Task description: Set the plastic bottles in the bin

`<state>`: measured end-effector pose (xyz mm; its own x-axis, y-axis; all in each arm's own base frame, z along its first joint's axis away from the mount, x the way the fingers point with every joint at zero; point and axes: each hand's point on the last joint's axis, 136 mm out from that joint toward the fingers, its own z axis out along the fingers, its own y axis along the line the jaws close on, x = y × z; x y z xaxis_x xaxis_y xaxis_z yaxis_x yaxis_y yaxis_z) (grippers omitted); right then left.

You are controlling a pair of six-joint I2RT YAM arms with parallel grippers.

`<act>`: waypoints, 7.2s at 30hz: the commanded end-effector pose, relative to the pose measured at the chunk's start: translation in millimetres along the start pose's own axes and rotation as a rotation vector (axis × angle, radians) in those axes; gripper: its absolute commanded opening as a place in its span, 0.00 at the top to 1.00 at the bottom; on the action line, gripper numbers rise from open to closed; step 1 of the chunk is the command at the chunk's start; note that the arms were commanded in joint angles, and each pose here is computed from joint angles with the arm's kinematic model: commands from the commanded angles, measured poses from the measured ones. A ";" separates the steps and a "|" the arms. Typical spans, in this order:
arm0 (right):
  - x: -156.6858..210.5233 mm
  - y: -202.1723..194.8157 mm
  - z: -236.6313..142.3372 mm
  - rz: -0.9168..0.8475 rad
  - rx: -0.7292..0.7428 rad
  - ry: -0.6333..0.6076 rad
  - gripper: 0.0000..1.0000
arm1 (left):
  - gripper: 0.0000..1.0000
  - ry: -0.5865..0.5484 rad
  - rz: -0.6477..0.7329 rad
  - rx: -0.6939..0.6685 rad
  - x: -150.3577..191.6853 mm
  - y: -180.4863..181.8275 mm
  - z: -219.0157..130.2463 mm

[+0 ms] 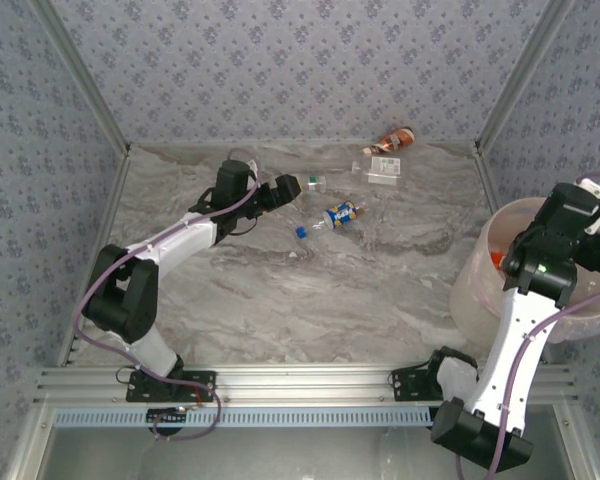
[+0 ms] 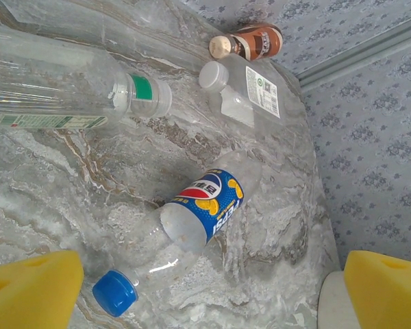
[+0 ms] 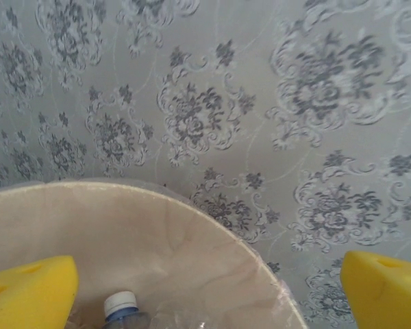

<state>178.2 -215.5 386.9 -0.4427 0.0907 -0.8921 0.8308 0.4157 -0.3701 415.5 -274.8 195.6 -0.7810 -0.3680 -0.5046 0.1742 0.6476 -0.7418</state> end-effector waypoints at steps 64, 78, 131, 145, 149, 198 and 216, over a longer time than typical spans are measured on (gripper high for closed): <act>-19.4 252.1 -195.7 0.267 -1.442 0.050 0.00 | 0.33 0.417 0.835 -0.389 100.7 50.8 128.1; 11.3 307.4 -209.9 0.223 -1.437 0.257 0.00 | 0.48 0.247 0.658 -0.276 85.3 22.7 64.6; -48.6 369.4 -354.7 0.304 -2.075 0.180 0.33 | 0.47 0.122 0.335 0.665 44.2 -157.4 -66.6; -62.9 300.2 -283.0 0.182 -1.680 -0.031 0.51 | 0.02 0.117 0.408 0.679 42.6 -174.3 -86.7; -72.8 250.1 -243.9 0.164 -1.468 -0.091 0.50 | 0.02 0.046 0.416 0.569 32.9 -160.2 -83.4; 15.0 62.1 -45.3 -0.012 -0.412 0.346 0.00 | 0.02 0.134 0.250 0.471 32.0 -133.9 -29.5; -31.2 137.9 -96.1 0.114 -0.773 0.158 0.00 | 0.02 0.098 0.214 0.360 25.8 -112.4 -21.5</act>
<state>260.3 -98.3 368.9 -0.5391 0.2754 -0.7959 0.5027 0.8635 -0.0417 354.0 -346.6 273.8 -0.7642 -0.1498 -0.6273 0.5380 0.3884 -0.7481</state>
